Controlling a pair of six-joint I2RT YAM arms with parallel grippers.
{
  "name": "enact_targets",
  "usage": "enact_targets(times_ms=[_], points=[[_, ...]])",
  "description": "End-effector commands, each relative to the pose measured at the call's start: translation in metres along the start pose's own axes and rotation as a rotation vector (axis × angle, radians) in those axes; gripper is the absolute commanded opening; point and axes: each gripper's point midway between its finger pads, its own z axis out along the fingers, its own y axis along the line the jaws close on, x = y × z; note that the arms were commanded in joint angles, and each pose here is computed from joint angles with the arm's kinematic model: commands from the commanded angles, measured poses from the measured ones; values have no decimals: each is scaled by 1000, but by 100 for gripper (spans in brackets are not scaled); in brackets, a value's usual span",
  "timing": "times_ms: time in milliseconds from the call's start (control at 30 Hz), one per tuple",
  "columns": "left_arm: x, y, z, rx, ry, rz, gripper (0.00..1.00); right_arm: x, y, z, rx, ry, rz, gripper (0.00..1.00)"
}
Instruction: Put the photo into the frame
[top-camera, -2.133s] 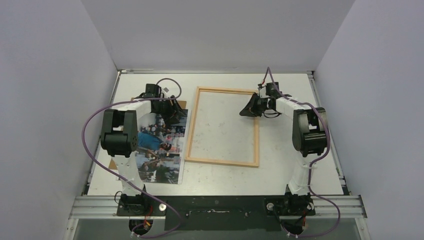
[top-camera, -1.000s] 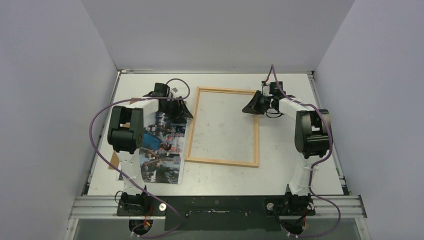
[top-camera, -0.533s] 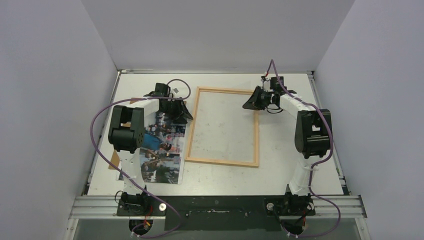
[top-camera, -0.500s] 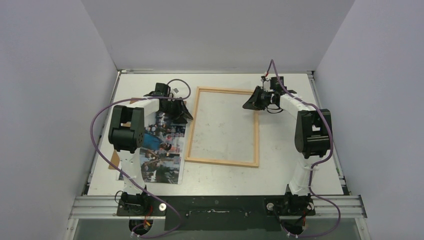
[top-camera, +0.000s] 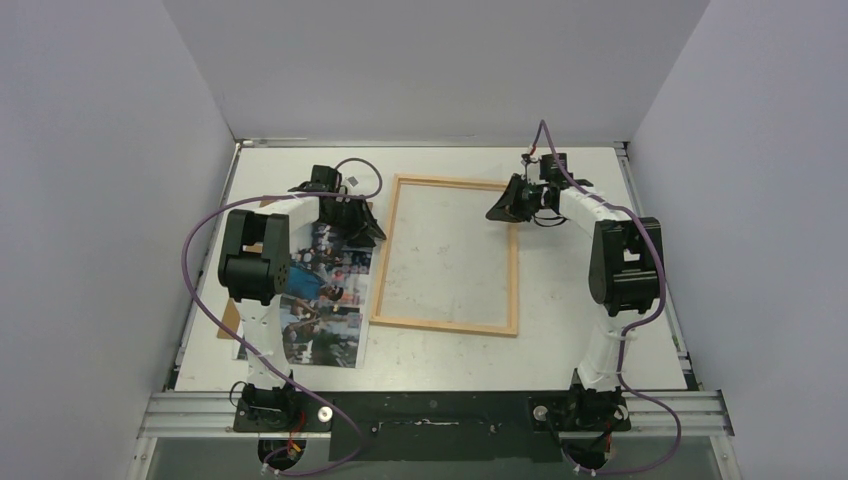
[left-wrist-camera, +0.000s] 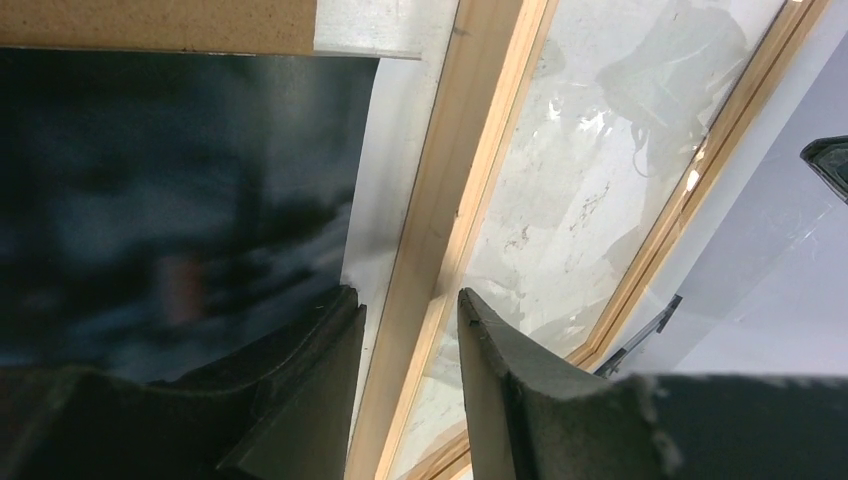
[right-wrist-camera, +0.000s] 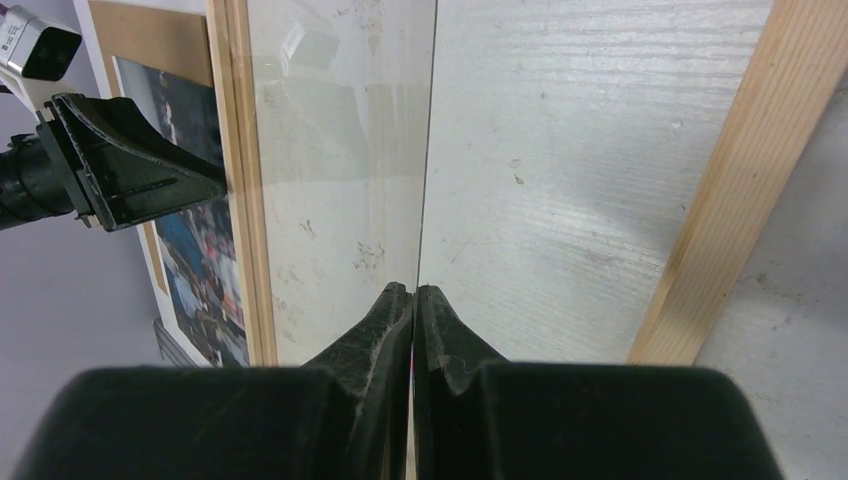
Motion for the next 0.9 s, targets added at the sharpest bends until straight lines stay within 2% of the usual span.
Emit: enact_targets(times_ms=[0, 67, 200, 867], points=[[-3, -3, 4, -1, 3, 39, 35, -15, 8, -6, -9, -29, -41, 0], [-3, -3, 4, -1, 3, 40, 30, -16, 7, -6, -3, -28, -43, 0], [-3, -3, 5, -1, 7, 41, 28, -17, 7, -6, 0, -28, -44, 0], [0, 2, 7, -27, 21, 38, 27, -19, 3, -4, 8, -39, -40, 0]])
